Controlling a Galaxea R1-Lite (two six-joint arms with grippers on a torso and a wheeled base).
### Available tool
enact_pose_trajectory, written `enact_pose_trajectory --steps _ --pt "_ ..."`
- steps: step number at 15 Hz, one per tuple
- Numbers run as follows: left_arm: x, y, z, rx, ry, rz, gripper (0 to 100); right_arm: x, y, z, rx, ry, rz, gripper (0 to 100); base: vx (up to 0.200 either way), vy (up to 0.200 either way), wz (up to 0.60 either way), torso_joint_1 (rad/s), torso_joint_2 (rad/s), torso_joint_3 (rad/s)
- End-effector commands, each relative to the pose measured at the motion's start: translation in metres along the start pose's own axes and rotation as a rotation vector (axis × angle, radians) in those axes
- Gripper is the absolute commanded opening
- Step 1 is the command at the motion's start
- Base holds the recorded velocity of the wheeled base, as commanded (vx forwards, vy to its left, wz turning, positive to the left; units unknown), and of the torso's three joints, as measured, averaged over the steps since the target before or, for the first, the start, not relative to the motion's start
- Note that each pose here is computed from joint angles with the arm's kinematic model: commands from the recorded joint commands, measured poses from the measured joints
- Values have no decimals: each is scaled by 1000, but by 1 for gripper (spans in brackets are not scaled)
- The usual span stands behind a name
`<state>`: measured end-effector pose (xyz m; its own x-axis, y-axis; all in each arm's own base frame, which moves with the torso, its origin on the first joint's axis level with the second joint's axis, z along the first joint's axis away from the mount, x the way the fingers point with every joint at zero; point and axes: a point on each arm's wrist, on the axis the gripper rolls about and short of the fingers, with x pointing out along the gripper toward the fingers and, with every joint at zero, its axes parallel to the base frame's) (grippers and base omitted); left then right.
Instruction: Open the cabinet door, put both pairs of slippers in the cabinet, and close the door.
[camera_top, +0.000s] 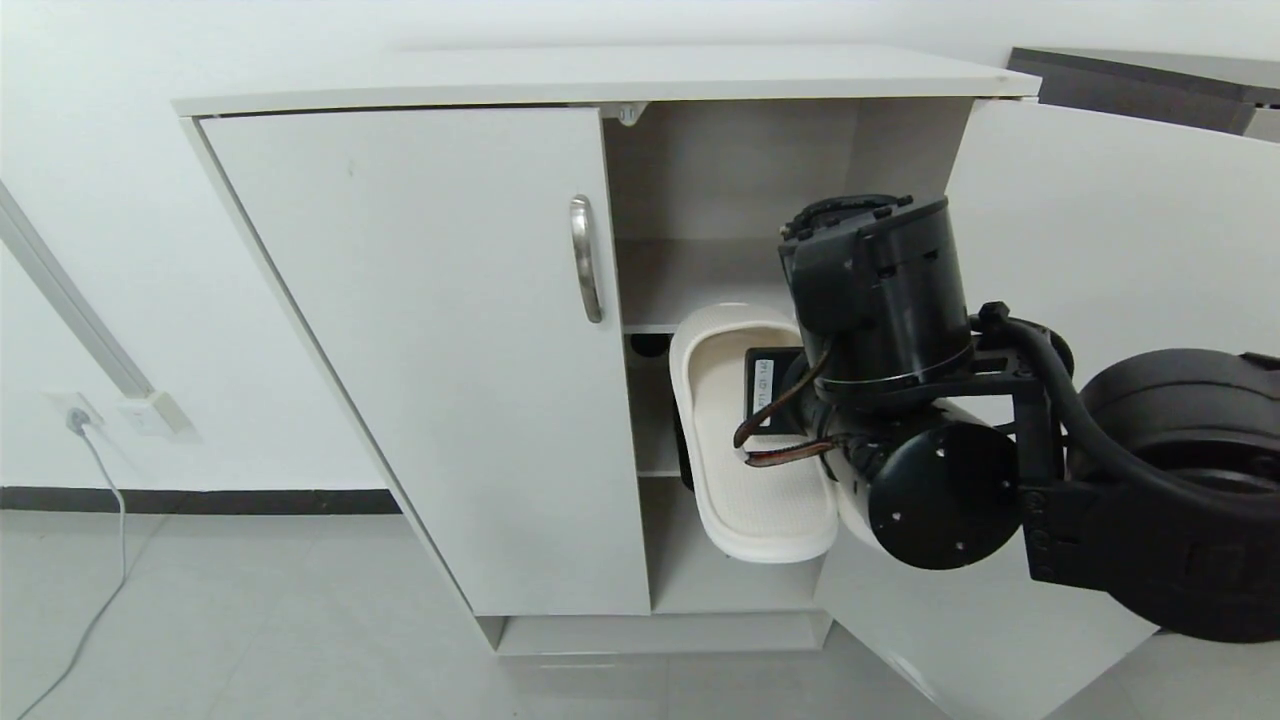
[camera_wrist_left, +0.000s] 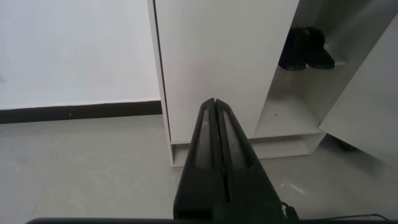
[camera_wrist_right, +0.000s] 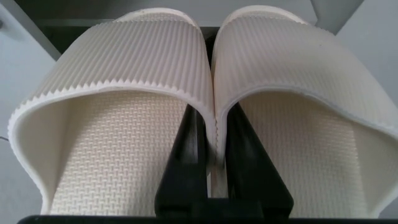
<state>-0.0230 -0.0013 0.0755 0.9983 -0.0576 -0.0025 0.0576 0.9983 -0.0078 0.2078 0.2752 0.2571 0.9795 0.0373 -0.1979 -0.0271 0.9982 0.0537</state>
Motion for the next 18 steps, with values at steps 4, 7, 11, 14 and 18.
enact_pose_trajectory --steps 4,7,11,14,18 --pt "0 0 0 0 1 -1 0 3 1 -3 -7 5 -5 0 200 0 0 2 2 4" --pt "0 0 0 0 1 1 0 20 3 -11 -22 15 -38 0 200 0 0 4 -1 4" --pt "0 0 0 -2 1 1 0 46 3 -8 -15 -52 -10 0 0 0 0 0 0 0" --pt "0 0 0 -2 1 1 0 58 4 -2 -28 -65 35 0 0 0 0 0 0 0" --pt "0 0 0 -3 0 2 0 80 5 7 -53 -31 12 0 0 0 0 0 0 0"
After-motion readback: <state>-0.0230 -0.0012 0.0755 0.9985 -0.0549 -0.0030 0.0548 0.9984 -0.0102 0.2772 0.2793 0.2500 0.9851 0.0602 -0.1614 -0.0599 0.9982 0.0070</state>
